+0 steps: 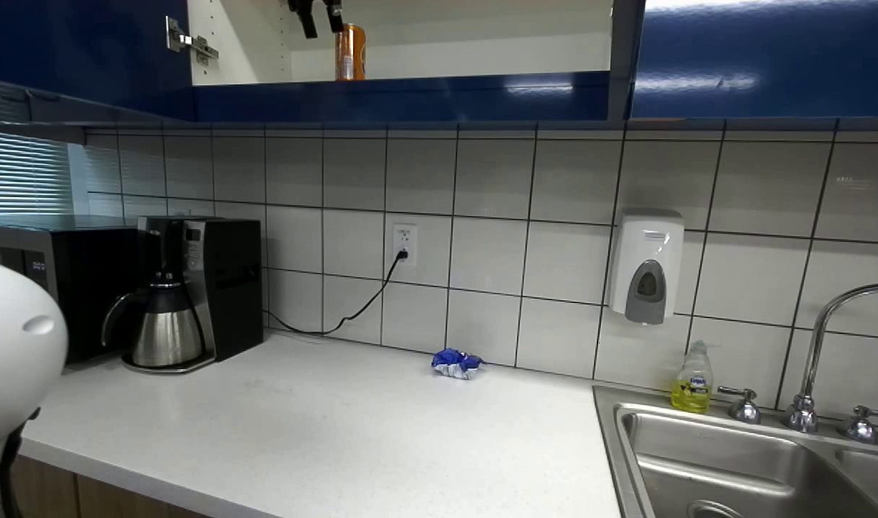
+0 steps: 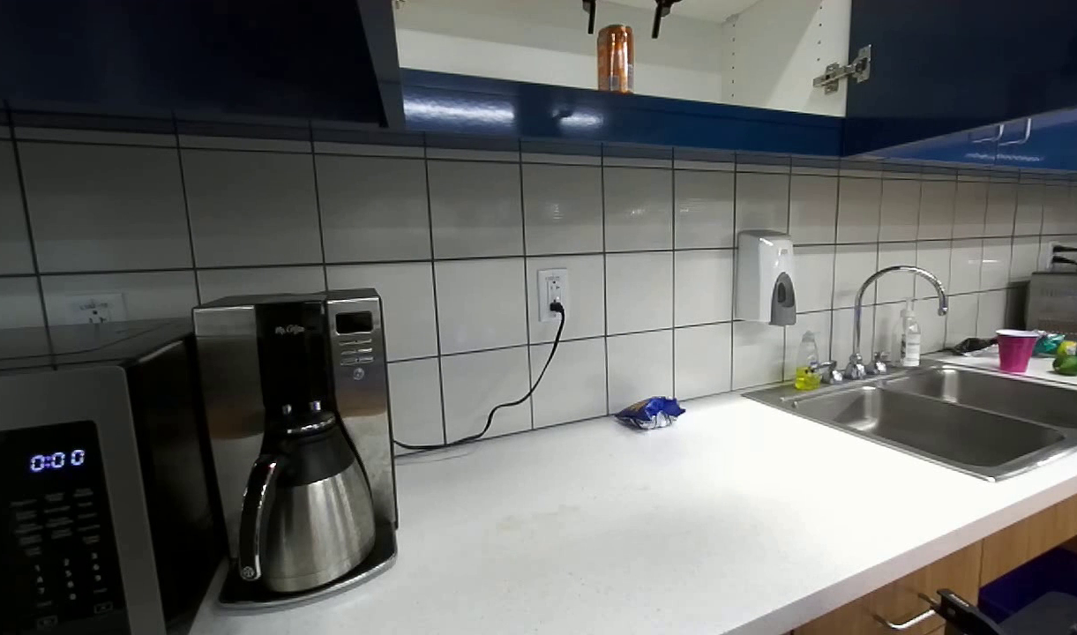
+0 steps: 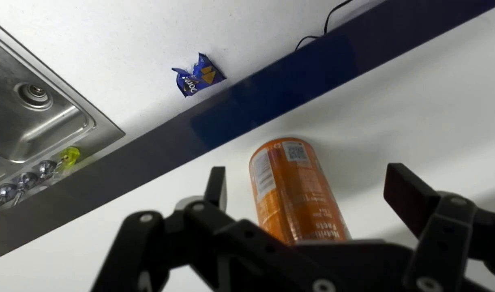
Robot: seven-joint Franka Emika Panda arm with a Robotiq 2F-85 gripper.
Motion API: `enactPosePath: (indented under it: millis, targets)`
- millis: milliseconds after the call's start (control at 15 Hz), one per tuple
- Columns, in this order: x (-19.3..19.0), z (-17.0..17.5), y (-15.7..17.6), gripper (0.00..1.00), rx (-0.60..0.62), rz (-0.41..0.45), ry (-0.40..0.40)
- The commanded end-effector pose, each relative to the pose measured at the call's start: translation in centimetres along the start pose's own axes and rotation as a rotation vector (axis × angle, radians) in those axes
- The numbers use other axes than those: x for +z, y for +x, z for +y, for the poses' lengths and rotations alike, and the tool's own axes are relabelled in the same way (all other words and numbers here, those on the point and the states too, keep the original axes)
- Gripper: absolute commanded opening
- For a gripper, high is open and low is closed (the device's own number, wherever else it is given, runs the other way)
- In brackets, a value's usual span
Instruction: Put the orange can in the open upper cabinet.
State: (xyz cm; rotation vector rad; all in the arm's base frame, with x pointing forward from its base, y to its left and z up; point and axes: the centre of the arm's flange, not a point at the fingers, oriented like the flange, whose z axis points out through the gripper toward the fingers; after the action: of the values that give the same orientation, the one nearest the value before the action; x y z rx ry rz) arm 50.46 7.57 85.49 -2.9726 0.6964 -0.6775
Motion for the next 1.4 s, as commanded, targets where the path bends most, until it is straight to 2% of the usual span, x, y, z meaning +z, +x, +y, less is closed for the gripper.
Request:
enactPosePath:
  millis: [0, 333, 667, 933, 1333]
  targets:
    - [3.1, 3.8, -6.3, 1.00, -0.052, -0.034, 0.020]
    - [5.5, 4.4, -9.1, 1.00, -0.114, -0.092, 0.037]
    - [10.1, 5.4, -12.2, 1.00, -0.161, -0.168, 0.037]
    - [15.0, 6.3, -15.3, 1.00, -0.194, -0.229, 0.044]
    - [25.8, 8.6, -21.3, 1.00, -0.246, -0.367, 0.037]
